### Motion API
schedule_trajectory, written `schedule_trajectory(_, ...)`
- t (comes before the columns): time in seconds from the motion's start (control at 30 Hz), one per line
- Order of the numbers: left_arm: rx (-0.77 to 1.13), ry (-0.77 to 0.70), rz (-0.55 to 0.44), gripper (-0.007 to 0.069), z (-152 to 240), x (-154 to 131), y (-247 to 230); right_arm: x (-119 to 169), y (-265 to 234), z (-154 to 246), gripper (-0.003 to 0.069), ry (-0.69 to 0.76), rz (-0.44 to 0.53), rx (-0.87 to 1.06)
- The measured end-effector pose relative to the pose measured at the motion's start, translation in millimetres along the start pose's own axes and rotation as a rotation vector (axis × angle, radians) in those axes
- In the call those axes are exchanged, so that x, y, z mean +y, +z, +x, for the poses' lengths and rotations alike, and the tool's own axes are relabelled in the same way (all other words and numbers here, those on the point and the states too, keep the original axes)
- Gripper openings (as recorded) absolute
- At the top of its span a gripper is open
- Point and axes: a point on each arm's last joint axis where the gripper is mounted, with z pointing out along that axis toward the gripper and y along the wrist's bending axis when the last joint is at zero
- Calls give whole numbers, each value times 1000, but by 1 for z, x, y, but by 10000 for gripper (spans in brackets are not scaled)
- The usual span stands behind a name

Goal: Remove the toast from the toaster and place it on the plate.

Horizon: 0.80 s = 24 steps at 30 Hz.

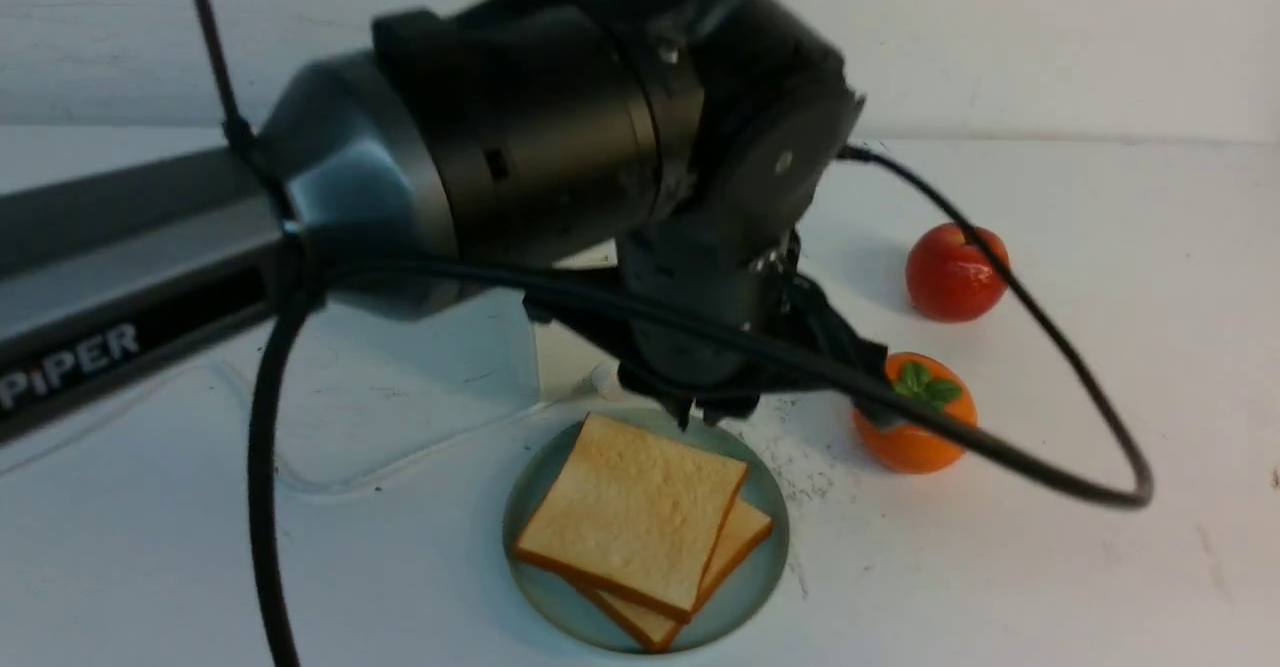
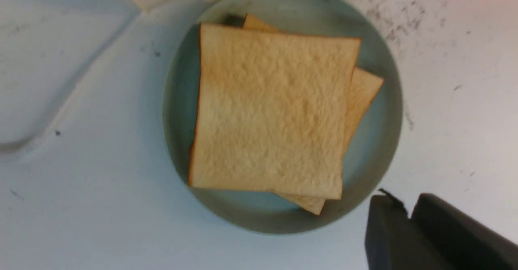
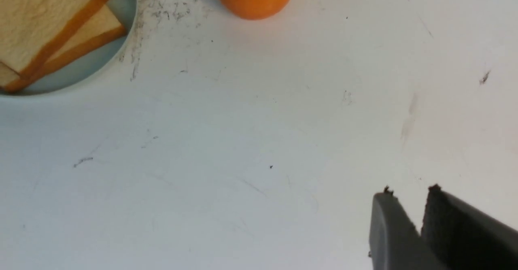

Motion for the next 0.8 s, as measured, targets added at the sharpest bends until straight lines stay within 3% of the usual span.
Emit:
schedule_trajectory(0.03,-23,39,12,-14,-5,-1,-8,-2,-10,5,83,13,-12,-2)
schedule_trajectory(0.17,-61,95,33,-14,-11,-2,-19,-12,-48,28,-13,72,-59,-78)
schedule_trajectory(0.4,-52,98,54,-14,-11,-4,-19,-32,-97,82,-20,261,-145,-411)
schedule_trajectory(0.57,-46,85,96,-14,-10,-7,-20,-32,-74,97,-20,251,-140,-661)
schedule_trajectory(0.8,-31,74,125,-14,-8,-10,-20,-13,-17,98,-16,139,-187,-816)
